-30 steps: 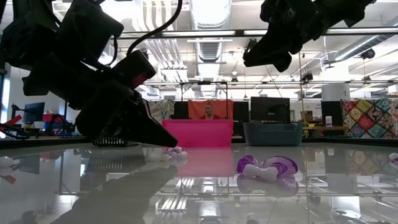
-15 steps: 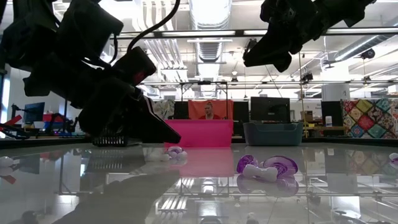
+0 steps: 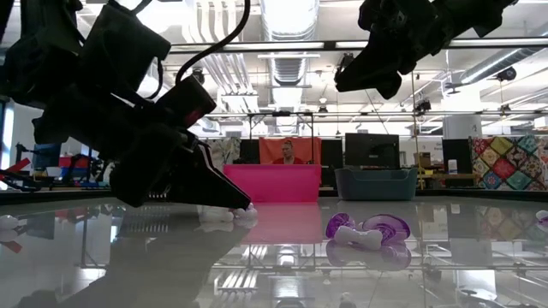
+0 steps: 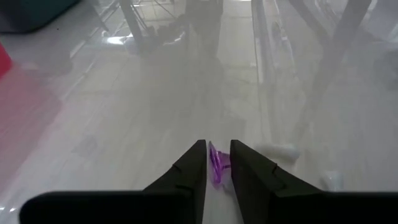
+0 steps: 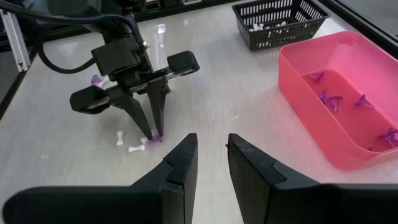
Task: Sort Halloween decoration
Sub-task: Put the purple hat toy into the pink bin
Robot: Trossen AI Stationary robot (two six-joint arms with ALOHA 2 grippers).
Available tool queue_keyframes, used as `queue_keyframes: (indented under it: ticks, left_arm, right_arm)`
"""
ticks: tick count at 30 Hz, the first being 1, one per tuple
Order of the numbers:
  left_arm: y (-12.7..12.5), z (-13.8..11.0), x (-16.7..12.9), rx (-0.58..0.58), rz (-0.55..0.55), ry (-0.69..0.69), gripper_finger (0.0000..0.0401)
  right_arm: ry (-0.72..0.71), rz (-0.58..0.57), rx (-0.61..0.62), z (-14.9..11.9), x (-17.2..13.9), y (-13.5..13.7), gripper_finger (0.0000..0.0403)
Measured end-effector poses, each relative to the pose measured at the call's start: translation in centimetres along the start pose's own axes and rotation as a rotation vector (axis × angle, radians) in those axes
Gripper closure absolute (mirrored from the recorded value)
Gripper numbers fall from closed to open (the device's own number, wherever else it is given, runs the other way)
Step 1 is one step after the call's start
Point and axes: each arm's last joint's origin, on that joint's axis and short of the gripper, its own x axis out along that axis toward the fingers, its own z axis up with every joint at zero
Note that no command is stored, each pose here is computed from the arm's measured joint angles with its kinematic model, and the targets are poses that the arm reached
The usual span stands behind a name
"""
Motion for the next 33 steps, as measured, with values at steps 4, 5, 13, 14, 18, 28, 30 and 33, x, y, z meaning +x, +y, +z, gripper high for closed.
queue_keyframes:
  ticks: [4,5,13,14,18,28,30,33]
  left_arm:
    - [0.0,0.0,0.0,0.001,0.0,0.001,0.036]
    - [0.0,0.0,0.0,0.001,0.0,0.001,0.0363]
    - [0.1,0.0,-0.1,0.001,0.017,-0.002,0.0397]
    - [0.1,0.1,-0.1,0.0,0.02,-0.002,0.0397]
    - [0.1,0.2,-0.2,-0.001,0.023,-0.005,0.04]
    - [0.2,0.9,-0.5,-0.01,0.02,-0.026,0.0401]
    - [0.2,0.9,-0.5,-0.012,0.02,-0.029,0.0401]
    - [0.3,1.2,-0.6,-0.013,0.054,-0.044,0.0401]
  right_arm:
    - [0.0,0.0,0.0,0.0,0.0,0.0,0.0323]
    - [0.0,0.0,0.0,0.0,0.0,0.0,0.0323]
    - [0.0,0.0,0.0,0.0,0.0,0.0,0.0323]
    - [0.0,0.0,0.0,0.0,0.0,0.0,0.0323]
    - [0.0,0.0,-0.001,0.0,0.0,0.0,0.0323]
    - [0.0,0.0,-0.001,0.0,0.0,0.0,0.0323]
    - [0.0,0.0,-0.001,0.0,0.0,0.0,0.0323]
    - [0.0,0.0,-0.001,0.0,0.0,0.0,0.0323]
